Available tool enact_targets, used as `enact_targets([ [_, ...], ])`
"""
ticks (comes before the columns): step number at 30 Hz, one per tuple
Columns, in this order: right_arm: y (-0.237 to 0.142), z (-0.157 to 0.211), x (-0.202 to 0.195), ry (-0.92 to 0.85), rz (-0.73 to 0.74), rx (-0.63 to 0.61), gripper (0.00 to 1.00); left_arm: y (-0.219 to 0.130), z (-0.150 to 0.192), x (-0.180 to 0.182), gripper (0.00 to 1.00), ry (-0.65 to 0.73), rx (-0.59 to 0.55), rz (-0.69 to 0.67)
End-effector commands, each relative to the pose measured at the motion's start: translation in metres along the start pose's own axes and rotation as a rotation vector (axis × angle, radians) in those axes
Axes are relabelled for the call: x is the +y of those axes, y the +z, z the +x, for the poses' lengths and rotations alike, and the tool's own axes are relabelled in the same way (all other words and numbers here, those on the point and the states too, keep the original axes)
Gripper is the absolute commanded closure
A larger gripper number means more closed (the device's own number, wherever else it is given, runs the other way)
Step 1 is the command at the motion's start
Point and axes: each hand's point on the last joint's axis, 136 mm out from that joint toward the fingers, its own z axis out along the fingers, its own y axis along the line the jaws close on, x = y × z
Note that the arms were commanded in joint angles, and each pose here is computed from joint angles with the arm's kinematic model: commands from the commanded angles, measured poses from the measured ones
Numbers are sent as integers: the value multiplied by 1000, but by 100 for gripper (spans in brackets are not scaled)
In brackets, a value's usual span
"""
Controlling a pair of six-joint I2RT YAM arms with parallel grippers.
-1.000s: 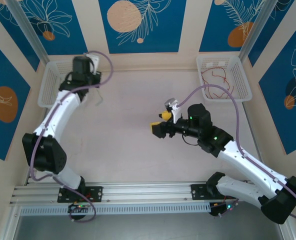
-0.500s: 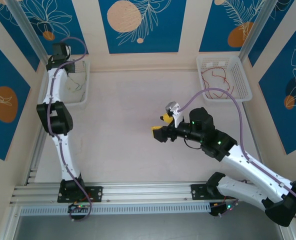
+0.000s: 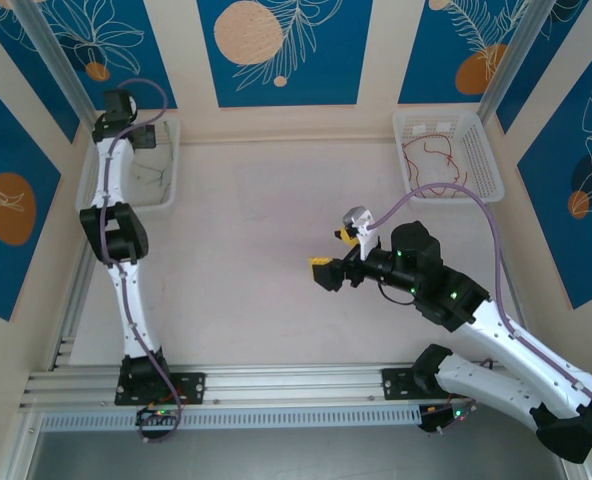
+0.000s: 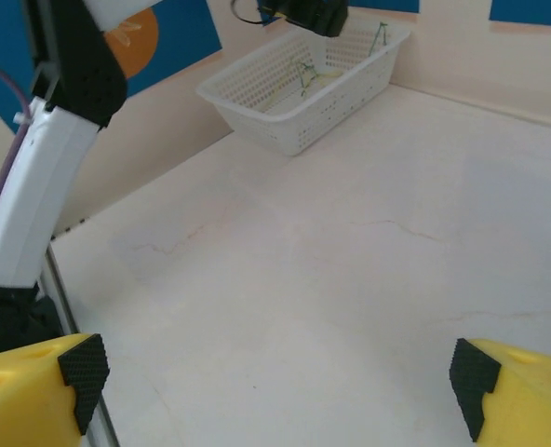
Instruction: Untangle the cables
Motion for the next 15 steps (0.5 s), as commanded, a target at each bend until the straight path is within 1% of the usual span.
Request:
enact_targets([
  [1,-2,-6,-15,-19,83,-79,1,-134,-62,11,0,-162,-154,110],
  [3,-4,-9,-34,-23,189,-121,1,-174,-49,1,0,-185,-182,149],
  [5,-8,-8,-62,-30,337,-148,1,-217,-28,-14,0,-205,-270,198],
  [7,-18,-8,-97,-50,521,-177,1,-253,10,-33,0,-221,-357,247],
  [8,-23,-6,-111,-61,590,-183,1,-266,31,-38,0,-208,-386,231],
  [9,-32,-5,-127,-64,666,-192,1,-276,57,-39,0,-204,-399,176],
  [11,-55,6,-165,-14,835,-197,1,-279,110,-39,0,-190,-383,114],
  [12,-65,17,-183,39,891,-179,1,-276,137,-37,0,-207,-362,87],
  [13,-75,30,-199,97,922,-160,1,-270,164,-36,0,-210,-339,75],
  [15,-87,55,-223,176,965,-132,1,-259,201,-36,0,-164,-337,55],
])
